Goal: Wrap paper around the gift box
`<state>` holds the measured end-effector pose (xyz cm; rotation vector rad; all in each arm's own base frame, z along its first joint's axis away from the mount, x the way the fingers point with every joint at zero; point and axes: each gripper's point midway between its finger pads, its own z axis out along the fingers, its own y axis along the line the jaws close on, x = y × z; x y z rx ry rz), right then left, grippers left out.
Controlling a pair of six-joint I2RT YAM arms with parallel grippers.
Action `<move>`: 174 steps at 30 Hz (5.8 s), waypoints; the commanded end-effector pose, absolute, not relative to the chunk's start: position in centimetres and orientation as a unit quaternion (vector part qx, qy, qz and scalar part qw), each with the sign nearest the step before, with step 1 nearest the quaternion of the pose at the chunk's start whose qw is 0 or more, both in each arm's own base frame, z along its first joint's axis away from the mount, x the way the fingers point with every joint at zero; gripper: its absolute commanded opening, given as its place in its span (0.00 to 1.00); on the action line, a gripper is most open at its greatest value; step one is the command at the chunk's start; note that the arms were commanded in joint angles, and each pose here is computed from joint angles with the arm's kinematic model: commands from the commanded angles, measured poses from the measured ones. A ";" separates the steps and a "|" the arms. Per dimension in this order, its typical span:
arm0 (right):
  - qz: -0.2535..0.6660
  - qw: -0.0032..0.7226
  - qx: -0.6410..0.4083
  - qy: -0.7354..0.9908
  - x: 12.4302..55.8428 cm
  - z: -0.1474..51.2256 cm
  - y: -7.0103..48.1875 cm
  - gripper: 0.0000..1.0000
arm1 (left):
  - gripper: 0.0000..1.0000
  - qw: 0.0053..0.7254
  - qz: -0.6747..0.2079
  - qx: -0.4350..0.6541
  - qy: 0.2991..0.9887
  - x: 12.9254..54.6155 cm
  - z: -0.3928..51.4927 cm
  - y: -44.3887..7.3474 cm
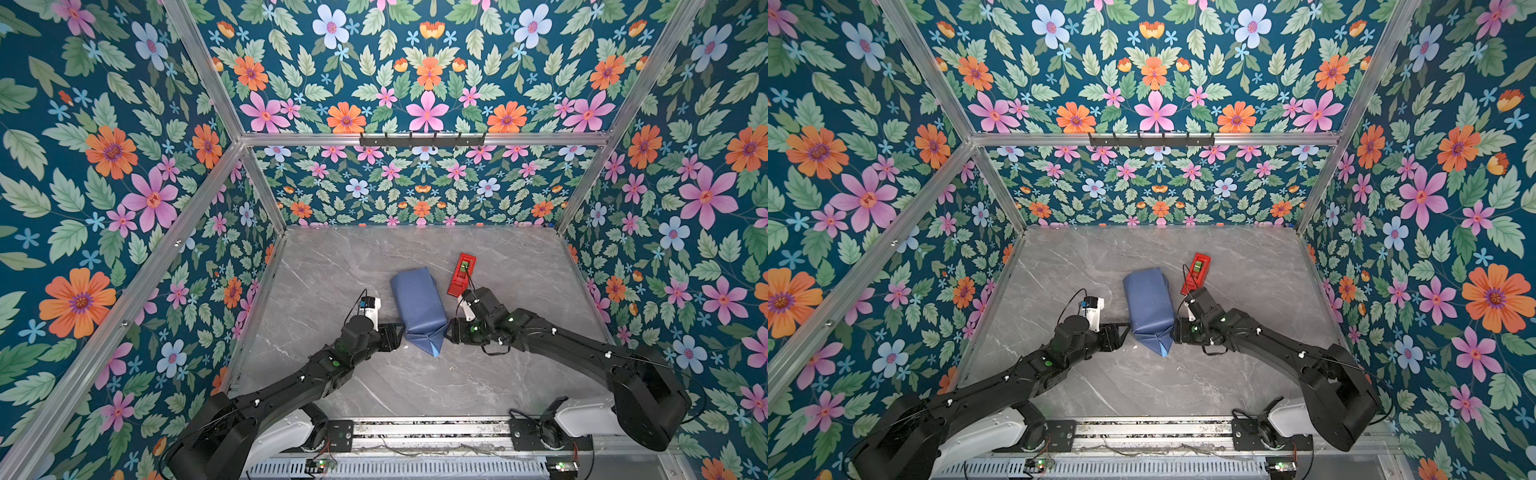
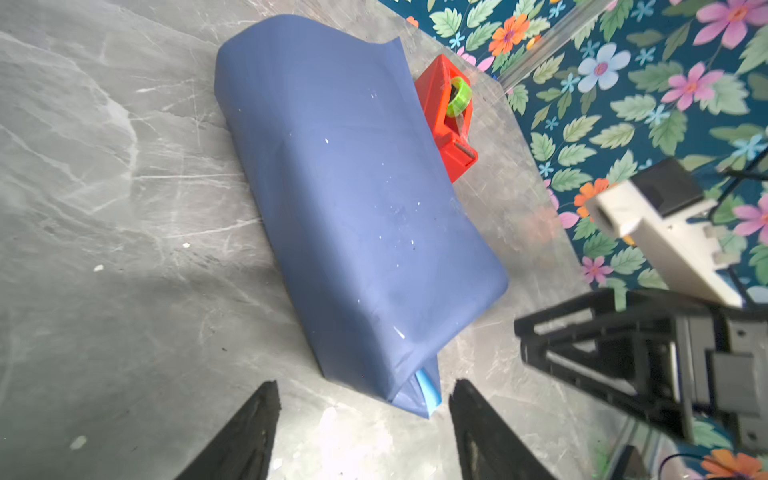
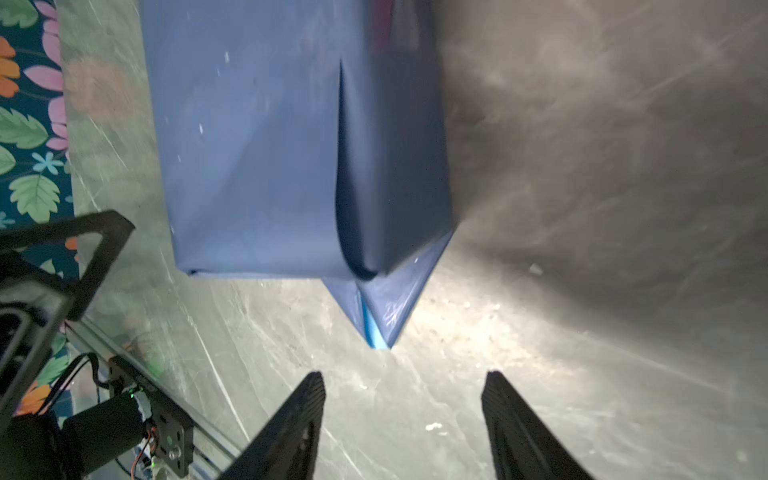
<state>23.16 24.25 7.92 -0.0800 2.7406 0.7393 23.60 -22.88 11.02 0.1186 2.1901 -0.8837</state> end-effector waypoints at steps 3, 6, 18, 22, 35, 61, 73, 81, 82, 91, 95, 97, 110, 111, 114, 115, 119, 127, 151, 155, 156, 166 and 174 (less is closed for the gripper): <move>0.286 0.150 0.038 0.946 22.7 6.6 25.8 0.56 | 0.66 0.381 -0.337 0.116 0.853 21.3 10.6 -24.3; 0.270 0.152 0.046 0.950 22.6 5.4 25.9 0.51 | 0.65 0.379 -0.330 0.129 0.855 20.7 10.4 -24.7; 0.194 0.143 0.013 0.970 21.6 2.6 26.6 0.44 | 0.65 0.385 -0.326 0.137 0.852 20.6 10.1 -24.9; 0.158 0.148 0.004 0.976 21.5 2.0 26.2 0.42 | 0.65 0.382 -0.327 0.136 0.854 20.5 9.8 -24.8; 0.102 0.175 -0.010 0.979 21.6 1.1 25.7 0.36 | 0.64 0.380 -0.327 0.135 0.855 20.4 9.5 -24.8; 0.130 0.207 0.004 0.970 22.4 1.3 26.4 0.04 | 0.64 0.376 -0.327 0.174 0.850 19.8 8.6 -25.5; 0.170 0.205 0.018 0.964 22.0 3.0 27.0 0.00 | 0.52 0.469 -0.314 0.366 0.740 18.2 9.6 -28.7; 0.215 0.195 0.047 0.956 21.6 3.8 27.5 0.00 | 0.51 0.484 -0.266 0.509 0.660 16.9 8.1 -30.8; 0.222 0.192 0.051 0.955 21.6 3.9 27.7 0.00 | 0.52 0.486 -0.257 0.527 0.648 16.7 7.8 -30.9; 0.251 0.183 0.071 0.948 21.7 4.4 27.9 0.00 | 0.55 0.487 -0.194 0.605 0.599 17.2 5.6 -31.5; 0.261 0.178 0.080 0.945 21.6 4.3 27.9 0.00 | 0.53 0.488 -0.179 0.613 0.595 17.7 4.8 -31.7; 0.266 0.177 0.082 0.944 21.6 4.4 28.0 0.00 | 0.53 0.487 -0.164 0.617 0.597 18.1 4.2 -31.7; 0.292 0.167 0.102 0.936 21.5 4.6 28.4 0.00 | 0.45 0.510 -0.117 0.628 0.576 19.3 3.4 -31.5; 0.295 0.166 0.103 0.935 21.6 4.7 28.4 0.00 | 0.45 0.512 -0.116 0.629 0.574 19.4 3.5 -31.6; 0.303 0.163 0.111 0.932 21.6 4.7 28.5 0.00 | 0.44 0.511 -0.112 0.636 0.567 19.4 3.3 -31.7; 0.308 0.162 0.113 0.931 21.7 4.8 28.5 0.00 | 0.43 0.510 -0.110 0.639 0.566 19.3 3.1 -31.6; 0.323 0.158 0.122 0.925 21.7 4.9 28.8 0.00 | 0.40 0.514 -0.108 0.639 0.561 19.4 3.1 -31.7; 0.343 0.155 0.137 0.917 21.8 5.1 29.0 0.00 | 0.31 0.520 -0.112 0.640 0.554 19.3 3.0 -31.9; 0.352 0.153 0.144 0.912 21.7 5.3 28.8 0.00 | 0.10 0.555 -0.103 0.615 0.551 19.7 4.6 -31.2; 0.349 0.155 0.145 0.913 21.7 5.3 28.5 0.00 | 0.00 0.552 -0.104 0.613 0.555 19.7 4.5 -31.2; 0.348 0.156 0.145 0.913 21.6 5.3 28.3 0.00 | 0.00 0.551 -0.105 0.613 0.557 19.7 4.5 -31.2; 0.327 0.208 0.096 0.917 21.6 8.6 25.8 0.32 | 0.00 0.559 -0.117 0.597 0.564 19.4 4.8 -30.7; 0.363 0.249 -0.014 0.898 24.7 14.6 29.4 0.36 | 0.00 0.575 -0.128 0.578 0.565 19.5 5.4 -30.6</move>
